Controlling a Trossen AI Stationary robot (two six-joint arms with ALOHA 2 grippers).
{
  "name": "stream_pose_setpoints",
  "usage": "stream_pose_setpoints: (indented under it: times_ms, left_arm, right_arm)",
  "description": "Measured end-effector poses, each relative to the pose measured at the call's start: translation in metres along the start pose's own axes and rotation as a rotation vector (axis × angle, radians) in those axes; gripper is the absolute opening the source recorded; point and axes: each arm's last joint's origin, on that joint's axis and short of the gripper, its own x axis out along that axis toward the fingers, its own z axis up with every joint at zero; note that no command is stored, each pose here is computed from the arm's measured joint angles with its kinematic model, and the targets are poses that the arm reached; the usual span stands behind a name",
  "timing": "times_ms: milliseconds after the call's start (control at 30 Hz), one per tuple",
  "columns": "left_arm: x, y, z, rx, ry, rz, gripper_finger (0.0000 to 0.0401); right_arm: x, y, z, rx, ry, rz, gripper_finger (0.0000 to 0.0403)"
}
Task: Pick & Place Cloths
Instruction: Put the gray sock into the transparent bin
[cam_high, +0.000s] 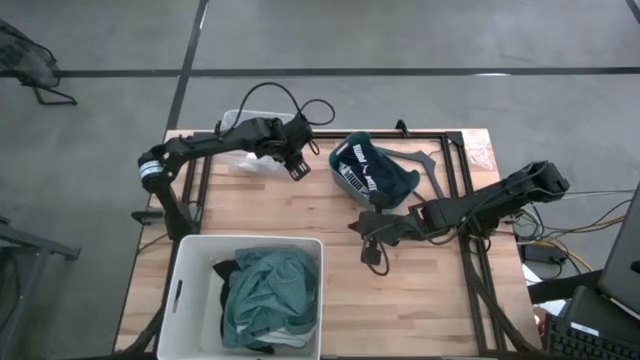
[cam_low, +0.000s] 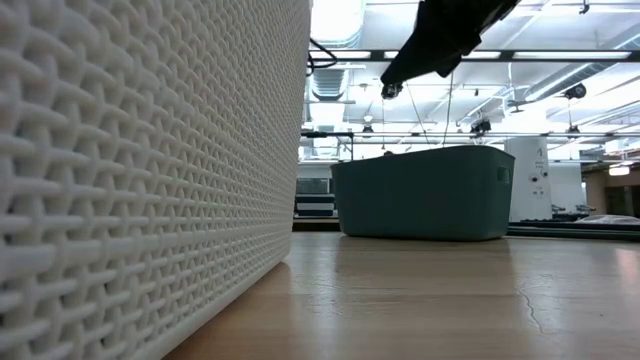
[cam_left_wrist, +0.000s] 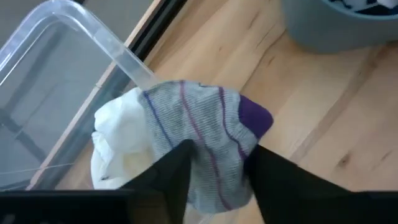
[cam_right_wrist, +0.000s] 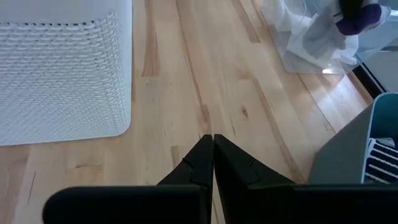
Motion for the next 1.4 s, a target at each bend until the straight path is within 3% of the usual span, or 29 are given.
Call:
stream_pose_setpoints:
  times_ms: [300, 733, 900, 1033, 1400]
  left_arm:
    - [0.0, -0.001, -0.001, 0.05, 0.002, -0.002, 0.0013]
    - [-0.006, 0.005, -0.005, 0.078, 0.021, 0.041, 0.0011]
    - [-0.011, 0.009, -0.009, 0.101, 0.039, 0.129, 0.0011]
    - [-0.02, 0.015, -0.012, 0.101, 0.032, 0.194, 0.0011]
    - [-0.055, 0.028, -0.017, 0.06, -0.062, 0.239, 0.0012]
  right_arm:
    - [0.001, 0.0, -0.002, -0.002, 0.003, 0.002, 0.0008]
    - [0.003, 0.0, -0.008, -0.009, 0.018, -0.002, 0.0008]
    - [0.003, 0.0, -0.008, -0.008, 0.017, -0.002, 0.0008]
    - [0.003, 0.0, -0.008, -0.008, 0.016, -0.001, 0.0008]
    - [0.003, 0.0, -0.008, -0.008, 0.016, -0.002, 0.0008]
